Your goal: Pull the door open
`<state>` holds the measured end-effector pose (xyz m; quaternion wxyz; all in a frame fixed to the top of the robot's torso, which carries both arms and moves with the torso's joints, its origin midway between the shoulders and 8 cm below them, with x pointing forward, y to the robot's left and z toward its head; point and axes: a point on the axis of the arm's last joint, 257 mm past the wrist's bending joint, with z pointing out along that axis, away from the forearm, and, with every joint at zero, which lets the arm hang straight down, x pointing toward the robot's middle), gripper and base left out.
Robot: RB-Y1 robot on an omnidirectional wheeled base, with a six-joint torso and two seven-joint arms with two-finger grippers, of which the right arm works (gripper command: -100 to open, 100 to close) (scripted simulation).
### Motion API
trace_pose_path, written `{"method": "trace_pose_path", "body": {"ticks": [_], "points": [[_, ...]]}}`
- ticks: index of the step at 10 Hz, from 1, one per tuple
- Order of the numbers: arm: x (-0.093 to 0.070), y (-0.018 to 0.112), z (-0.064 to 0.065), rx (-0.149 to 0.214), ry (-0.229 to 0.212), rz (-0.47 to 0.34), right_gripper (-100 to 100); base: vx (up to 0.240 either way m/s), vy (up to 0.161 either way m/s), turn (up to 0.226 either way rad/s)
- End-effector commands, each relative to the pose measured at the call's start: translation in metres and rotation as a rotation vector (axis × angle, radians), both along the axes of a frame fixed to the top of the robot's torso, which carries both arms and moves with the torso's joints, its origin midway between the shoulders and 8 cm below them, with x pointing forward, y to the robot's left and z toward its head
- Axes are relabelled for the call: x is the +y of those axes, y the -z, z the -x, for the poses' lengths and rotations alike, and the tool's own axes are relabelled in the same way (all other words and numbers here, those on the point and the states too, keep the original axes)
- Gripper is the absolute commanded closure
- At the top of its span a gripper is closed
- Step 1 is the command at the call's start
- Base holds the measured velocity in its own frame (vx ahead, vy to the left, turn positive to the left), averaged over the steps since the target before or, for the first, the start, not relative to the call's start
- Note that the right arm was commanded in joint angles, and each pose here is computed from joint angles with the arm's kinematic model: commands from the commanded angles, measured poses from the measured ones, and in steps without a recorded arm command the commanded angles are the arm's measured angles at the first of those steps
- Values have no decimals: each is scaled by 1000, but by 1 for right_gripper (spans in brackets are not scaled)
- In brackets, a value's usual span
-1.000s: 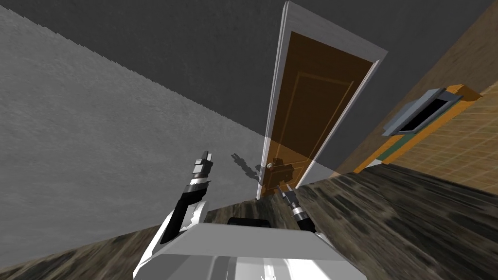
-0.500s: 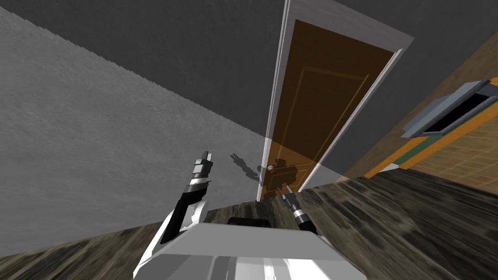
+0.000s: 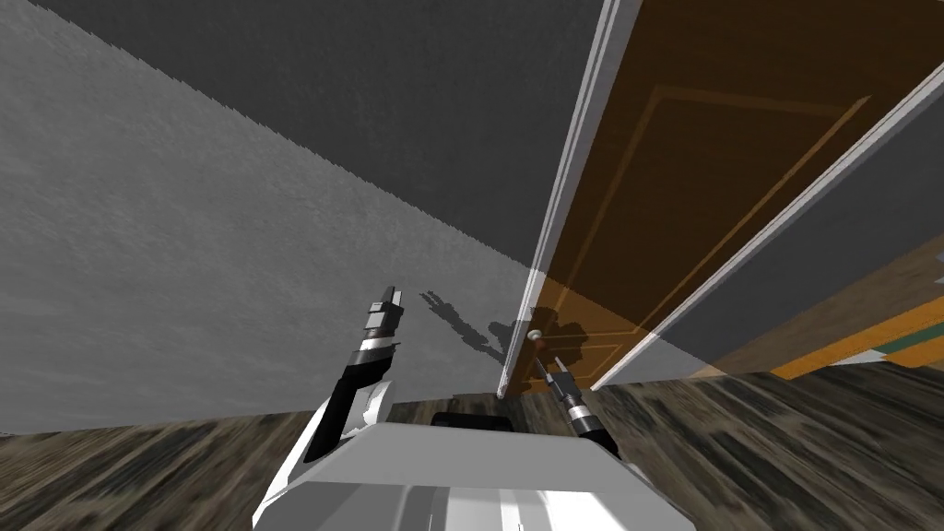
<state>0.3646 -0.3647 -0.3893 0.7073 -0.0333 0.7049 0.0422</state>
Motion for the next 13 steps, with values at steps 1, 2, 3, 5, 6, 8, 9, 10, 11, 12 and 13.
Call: {"method": "trace_pose_path", "body": {"ticks": [1,2,3,5,6,8,9,10,11,12,13], "points": [[-5,2,2,0,10,0,-100,92,13,11],[-17,3,6,0,33,0,-100,94,24,135],[-28,3,10,-1,53,0,-100,141,-7,252],[-30,2,12,0,58,0,-100,123,-10,93],[-30,2,12,0,58,0,100,-13,-3,-25],[-30,2,12,0,58,0,100,-21,-2,3],[-30,2,12,0,58,0,100,-10,-1,2],[-30,2,12,0,58,0,100,-5,0,-3],[-30,2,12,0,58,0,100,0,0,0],[-33,1,11,-1,67,-38,100,-38,-28,111],[-34,0,10,-2,73,-70,100,-92,-53,155]]}}
